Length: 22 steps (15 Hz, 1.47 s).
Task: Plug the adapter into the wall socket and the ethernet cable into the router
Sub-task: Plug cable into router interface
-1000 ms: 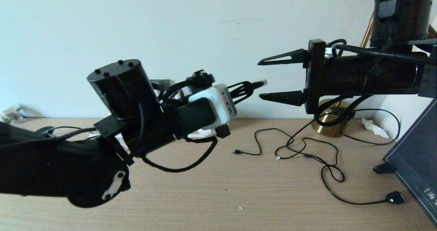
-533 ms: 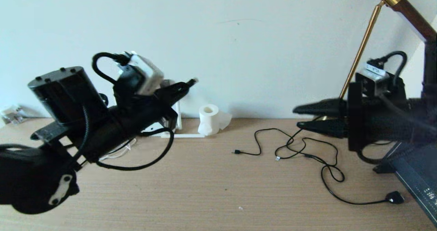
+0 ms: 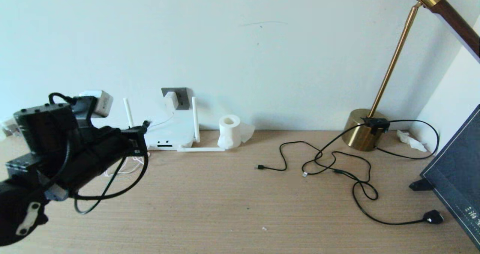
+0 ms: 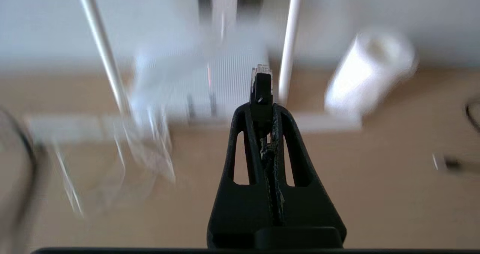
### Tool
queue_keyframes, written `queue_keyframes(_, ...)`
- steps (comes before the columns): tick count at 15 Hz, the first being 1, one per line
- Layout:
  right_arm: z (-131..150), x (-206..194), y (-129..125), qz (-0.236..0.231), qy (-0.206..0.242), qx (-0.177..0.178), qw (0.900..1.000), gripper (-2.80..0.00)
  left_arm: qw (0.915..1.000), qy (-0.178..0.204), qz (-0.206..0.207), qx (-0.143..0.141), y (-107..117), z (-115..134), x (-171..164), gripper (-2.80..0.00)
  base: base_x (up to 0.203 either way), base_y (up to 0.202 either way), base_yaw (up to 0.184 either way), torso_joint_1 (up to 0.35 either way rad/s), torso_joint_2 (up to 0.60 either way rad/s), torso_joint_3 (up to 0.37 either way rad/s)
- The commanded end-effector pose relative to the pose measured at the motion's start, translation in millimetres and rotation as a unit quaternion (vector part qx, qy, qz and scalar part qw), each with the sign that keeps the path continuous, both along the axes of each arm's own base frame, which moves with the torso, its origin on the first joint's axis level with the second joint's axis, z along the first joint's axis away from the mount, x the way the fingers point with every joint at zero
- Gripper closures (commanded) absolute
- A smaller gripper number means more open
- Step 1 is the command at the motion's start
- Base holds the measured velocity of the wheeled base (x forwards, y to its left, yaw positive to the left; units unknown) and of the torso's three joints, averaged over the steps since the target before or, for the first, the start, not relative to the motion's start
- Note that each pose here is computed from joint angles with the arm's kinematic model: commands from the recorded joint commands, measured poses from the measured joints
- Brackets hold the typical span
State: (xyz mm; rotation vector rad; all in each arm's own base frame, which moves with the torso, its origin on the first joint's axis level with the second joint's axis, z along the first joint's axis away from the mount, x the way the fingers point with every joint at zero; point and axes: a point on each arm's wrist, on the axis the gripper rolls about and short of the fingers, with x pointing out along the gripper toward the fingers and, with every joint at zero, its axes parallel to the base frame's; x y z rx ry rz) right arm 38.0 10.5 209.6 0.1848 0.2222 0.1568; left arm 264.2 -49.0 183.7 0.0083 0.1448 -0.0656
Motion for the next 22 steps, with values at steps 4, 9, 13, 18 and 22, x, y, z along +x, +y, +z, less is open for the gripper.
queue_keyframes(4, -59.3, -58.6, -19.8, -0.212, -0.018, -0.048, 0.976, 0.0, 0.9961, 0.085, 0.022, 0.004, 4.4, -40.0, -3.9, 0.0, 0.0, 0.0, 0.0, 0.0, 0.0, 0.0)
queue_keyframes(9, -108.6, -67.8, -16.7, -0.23, -0.005, -0.102, 0.968, 0.0, 0.9865, 0.155, 0.045, 0.026, 12.3, -74.2, 6.4, 0.0, 0.0, 0.0, 0.0, 0.0, 0.0, 0.0)
queue_keyframes(13, -127.1, -70.5, -12.3, -0.113, -0.052, -0.123, 0.985, 0.0, 0.9825, 0.179, 0.043, 0.029, 10.0, -84.8, 25.2, 0.0, 0.0, 0.0, 0.0, 0.0, 0.0, 0.0)
queue_keyframes(18, -132.9, -70.3, -10.1, -0.054, -0.039, -0.16, 0.985, 0.0, 0.988, 0.146, 0.048, 0.02, 7.7, -71.8, 42.8, 0.0, 0.0, 0.0, 0.0, 0.0, 0.0, 0.0)
queue_keyframes(22, -132.6, -70.4, -10.2, -0.06, -0.037, -0.142, 0.987, 0.0, 0.9907, 0.128, 0.044, -0.014, 0.6, -70.9, 41.4, 0.0, 0.0, 0.0, 0.0, 0.0, 0.0, 0.0)
